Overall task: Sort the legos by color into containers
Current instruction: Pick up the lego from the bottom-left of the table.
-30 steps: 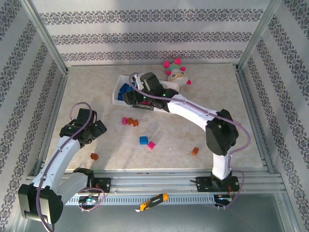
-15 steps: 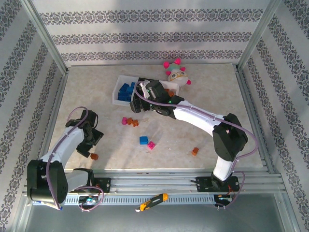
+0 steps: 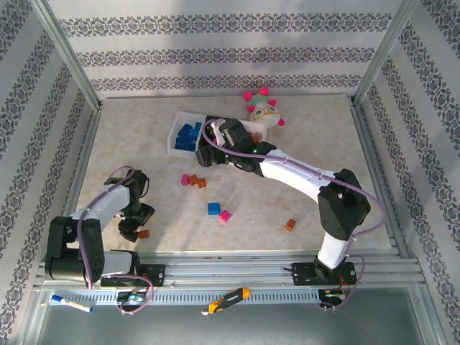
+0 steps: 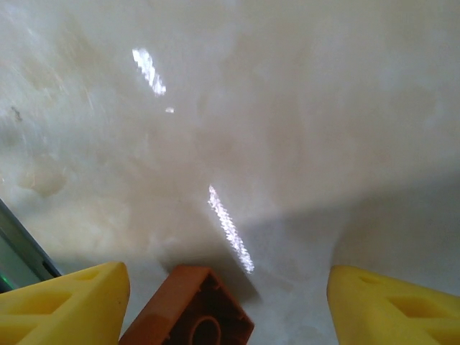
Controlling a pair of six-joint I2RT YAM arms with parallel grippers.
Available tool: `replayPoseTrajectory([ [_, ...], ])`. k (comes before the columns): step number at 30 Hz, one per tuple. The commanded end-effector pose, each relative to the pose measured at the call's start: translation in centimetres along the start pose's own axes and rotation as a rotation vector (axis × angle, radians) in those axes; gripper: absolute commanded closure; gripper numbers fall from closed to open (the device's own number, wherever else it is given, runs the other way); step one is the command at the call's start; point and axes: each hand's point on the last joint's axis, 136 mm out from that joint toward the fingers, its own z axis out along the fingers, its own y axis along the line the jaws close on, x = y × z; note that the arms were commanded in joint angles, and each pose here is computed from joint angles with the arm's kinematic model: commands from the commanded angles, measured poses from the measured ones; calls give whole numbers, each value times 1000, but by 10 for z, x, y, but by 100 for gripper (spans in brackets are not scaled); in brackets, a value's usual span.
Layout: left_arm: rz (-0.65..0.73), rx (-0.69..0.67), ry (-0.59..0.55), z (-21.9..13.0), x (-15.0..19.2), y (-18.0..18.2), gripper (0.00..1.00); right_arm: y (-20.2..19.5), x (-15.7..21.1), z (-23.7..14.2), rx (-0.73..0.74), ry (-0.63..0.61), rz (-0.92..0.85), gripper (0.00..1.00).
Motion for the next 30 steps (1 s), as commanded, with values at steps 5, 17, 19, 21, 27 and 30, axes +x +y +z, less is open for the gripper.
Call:
replayPoseTrajectory([
  [5, -58, 0, 49, 5, 5, 2, 27, -4, -10, -5, 14, -20, 2, 5],
  [17, -117, 2, 162, 14, 26, 5, 41, -3, -6, -7, 23, -21, 22, 5],
  [19, -112, -1, 166, 14, 26, 5, 49, -3, -4, -8, 26, -20, 22, 5],
  [21, -104, 4, 164, 13, 25, 3, 55, -3, -2, -10, 32, -20, 22, 4],
  [27, -49, 33, 136, 2, 18, -8, 63, -1, -5, -18, 42, -36, 23, 4],
  [30, 30, 75, 107, -15, 9, -26, 64, -5, -9, -28, 66, -59, 31, 4],
])
